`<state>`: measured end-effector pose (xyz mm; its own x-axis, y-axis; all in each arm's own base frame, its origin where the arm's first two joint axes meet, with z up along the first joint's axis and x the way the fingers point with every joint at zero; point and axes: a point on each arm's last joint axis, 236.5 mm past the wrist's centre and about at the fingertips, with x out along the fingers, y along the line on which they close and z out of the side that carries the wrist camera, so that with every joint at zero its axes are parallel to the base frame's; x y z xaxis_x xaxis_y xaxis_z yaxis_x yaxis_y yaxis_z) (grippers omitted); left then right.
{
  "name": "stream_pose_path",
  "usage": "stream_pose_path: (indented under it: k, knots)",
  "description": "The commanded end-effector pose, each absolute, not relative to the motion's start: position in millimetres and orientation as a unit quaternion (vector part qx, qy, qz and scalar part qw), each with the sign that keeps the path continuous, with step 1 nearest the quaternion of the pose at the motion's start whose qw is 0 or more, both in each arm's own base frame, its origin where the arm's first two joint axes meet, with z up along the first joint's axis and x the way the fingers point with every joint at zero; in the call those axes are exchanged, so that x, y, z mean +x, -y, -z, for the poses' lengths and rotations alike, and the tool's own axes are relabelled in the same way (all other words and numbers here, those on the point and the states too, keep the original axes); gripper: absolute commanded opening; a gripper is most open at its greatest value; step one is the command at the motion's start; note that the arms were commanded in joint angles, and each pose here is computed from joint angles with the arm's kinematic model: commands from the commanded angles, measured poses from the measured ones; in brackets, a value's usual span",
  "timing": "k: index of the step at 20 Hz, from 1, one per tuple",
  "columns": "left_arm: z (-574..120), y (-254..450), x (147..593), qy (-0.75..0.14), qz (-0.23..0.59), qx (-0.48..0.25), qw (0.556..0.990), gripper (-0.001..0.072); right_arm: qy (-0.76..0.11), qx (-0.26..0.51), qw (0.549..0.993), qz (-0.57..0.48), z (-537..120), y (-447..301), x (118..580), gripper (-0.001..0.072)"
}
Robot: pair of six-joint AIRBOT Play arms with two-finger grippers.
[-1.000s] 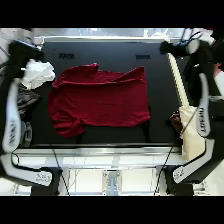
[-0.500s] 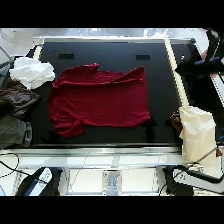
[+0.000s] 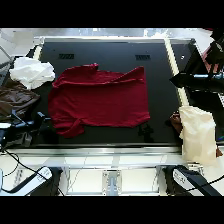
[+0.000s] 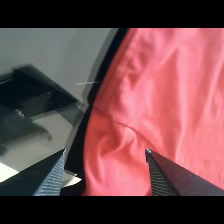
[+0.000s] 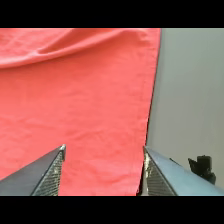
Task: Fold the shirts.
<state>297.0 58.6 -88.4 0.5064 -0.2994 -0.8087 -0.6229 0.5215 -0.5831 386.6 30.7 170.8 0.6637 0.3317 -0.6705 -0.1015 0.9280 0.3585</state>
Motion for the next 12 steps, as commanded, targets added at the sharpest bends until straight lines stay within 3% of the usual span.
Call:
stream_pose_path:
  k: [1,6,9,10,11,12]
  knots:
    - [109,-61,305,-0.477,-0.116,-0.500,0.714,0.0545,-0.387,0.147,0.901,-0.128,-177,-36,379,0.0558]
    - [105,-63,326,-0.463,-0.099,-0.497,0.727,0.0539,-0.390,0.153,0.899,-0.127,-176,-36,378,0.0557]
    - [108,-43,338,-0.480,-0.071,-0.492,0.723,0.0362,-0.420,0.180,0.879,-0.138,-162,-48,367,0.0557]
    - [108,-35,341,-0.487,-0.059,-0.484,0.725,0.0143,-0.439,0.182,0.868,-0.146,-149,-56,361,0.0557]
    - [105,-29,345,-0.488,-0.044,-0.471,0.734,0.0017,-0.464,0.190,0.852,-0.151,-128,-67,353,0.0557]
    - [100,-25,350,-0.484,-0.035,-0.470,0.737,0.0019,-0.492,0.203,0.832,-0.155,-104,-80,343,0.0557]
